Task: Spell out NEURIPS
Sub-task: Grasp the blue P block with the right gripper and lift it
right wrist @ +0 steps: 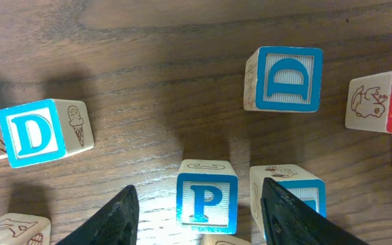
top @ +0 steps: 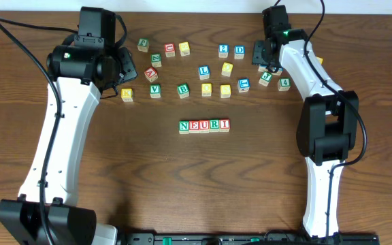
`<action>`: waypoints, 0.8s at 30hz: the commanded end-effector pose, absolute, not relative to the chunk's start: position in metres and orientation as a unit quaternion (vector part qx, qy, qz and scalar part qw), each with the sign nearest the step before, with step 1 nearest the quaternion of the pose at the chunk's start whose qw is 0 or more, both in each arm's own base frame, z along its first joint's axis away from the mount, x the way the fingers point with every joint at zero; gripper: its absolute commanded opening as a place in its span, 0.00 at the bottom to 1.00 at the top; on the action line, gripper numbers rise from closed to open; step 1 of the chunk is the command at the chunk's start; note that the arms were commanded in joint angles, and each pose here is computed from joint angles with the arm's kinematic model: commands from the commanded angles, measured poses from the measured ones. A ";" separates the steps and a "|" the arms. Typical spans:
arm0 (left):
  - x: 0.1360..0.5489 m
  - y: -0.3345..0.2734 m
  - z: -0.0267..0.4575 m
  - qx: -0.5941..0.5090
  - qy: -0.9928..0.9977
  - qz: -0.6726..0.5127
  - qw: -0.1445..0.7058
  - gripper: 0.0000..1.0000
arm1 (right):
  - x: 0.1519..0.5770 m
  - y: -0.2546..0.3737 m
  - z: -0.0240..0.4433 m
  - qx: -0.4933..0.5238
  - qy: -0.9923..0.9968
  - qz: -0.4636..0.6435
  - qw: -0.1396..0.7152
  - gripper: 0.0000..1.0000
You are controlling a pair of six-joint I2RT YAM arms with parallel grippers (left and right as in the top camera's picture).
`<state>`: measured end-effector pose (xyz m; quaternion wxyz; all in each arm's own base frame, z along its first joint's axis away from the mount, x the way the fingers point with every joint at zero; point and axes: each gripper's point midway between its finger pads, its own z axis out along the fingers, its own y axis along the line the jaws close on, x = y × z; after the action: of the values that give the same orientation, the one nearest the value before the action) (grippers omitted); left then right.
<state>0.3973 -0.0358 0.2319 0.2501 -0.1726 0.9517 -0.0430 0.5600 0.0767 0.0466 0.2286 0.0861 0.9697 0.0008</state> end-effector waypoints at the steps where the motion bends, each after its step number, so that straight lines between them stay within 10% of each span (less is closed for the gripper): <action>1: 0.399 -0.034 0.226 -0.172 0.954 -0.035 0.244 0.41 | 0.566 0.070 0.047 0.098 0.967 -0.002 0.236 0.52; 24: 0.399 -0.034 0.226 -0.172 0.954 -0.035 0.244 0.41 | 0.561 0.061 0.014 0.109 0.971 -0.005 0.213 0.48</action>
<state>0.3973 -0.0358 0.2319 0.2501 -0.1726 0.9517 -0.0430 0.5658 0.0674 0.0294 0.2285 0.0987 0.9685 0.0011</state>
